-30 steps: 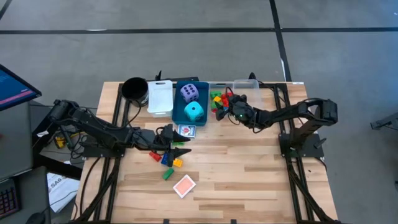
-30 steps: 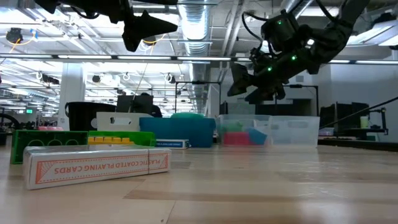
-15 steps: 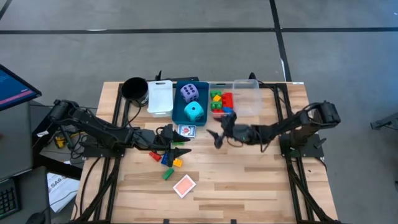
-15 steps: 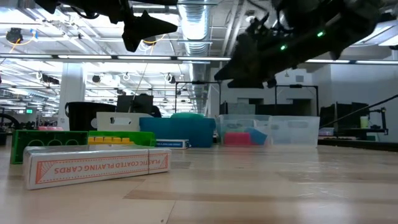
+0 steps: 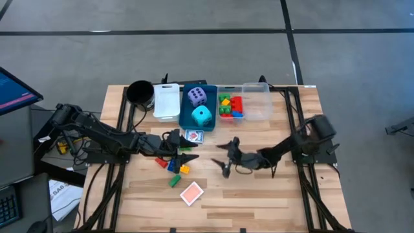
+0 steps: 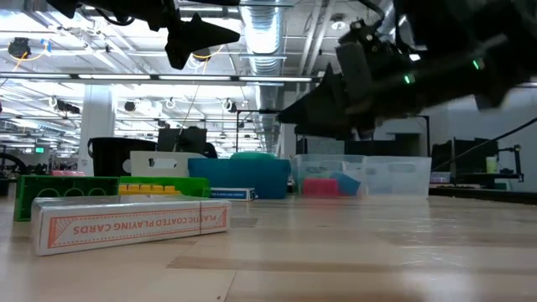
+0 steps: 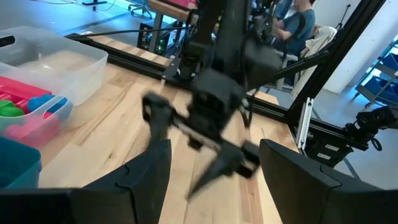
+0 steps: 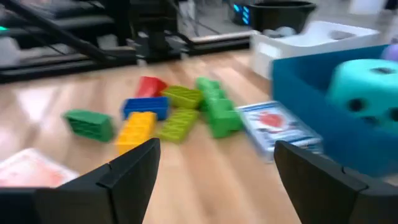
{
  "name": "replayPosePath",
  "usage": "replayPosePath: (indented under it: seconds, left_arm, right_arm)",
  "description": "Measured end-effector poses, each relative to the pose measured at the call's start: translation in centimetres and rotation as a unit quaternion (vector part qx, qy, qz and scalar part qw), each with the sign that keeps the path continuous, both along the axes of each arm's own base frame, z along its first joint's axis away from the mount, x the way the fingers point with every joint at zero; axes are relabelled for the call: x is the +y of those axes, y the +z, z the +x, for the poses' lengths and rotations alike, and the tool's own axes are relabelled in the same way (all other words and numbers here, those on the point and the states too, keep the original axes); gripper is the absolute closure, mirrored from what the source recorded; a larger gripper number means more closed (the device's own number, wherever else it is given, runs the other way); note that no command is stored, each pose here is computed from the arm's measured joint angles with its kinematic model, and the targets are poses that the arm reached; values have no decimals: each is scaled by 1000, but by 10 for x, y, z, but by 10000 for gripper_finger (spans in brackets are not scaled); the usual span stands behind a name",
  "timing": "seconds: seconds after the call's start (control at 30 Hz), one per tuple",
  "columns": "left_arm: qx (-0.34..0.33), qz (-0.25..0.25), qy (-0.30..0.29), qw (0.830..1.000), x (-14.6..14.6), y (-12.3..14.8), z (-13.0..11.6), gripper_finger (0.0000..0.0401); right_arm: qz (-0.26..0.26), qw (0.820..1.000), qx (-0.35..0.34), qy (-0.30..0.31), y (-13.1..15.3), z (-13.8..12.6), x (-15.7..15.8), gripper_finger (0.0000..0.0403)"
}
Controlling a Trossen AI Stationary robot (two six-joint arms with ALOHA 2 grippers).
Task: Pick & Place Toys
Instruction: Put the yellow 8 stud game piece into the left transparent bin
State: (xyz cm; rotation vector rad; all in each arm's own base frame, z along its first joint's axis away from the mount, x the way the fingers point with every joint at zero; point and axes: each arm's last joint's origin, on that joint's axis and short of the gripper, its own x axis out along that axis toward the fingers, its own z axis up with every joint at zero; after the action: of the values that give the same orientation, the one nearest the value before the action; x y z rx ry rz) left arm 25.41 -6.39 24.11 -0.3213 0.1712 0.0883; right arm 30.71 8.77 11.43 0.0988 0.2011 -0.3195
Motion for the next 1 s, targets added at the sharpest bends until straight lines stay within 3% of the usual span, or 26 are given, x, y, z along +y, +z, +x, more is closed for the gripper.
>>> replayPosePath:
  seconds: [0.2, 0.57, 0.87, 1.0]
  left_arm:
    - [0, 0, 0, 1000, 0, 0, 0, 164]
    - [-4, -13, 2, 1000, 0, 1, 0, 164]
    - [-4, -24, 4, 1000, 0, 1, 0, 164]
    - [-4, -24, 4, 1000, 0, 1, 0, 164]
  right_arm:
    - [-9, 995, -89, 36, -35, 9, 20, 92]
    - [9, 990, -103, 101, -60, 43, 51, 92]
    - [1, 993, -3, 116, -69, 82, 63, 92]
    - [-1, 994, 2, 113, -63, 95, 65, 92]
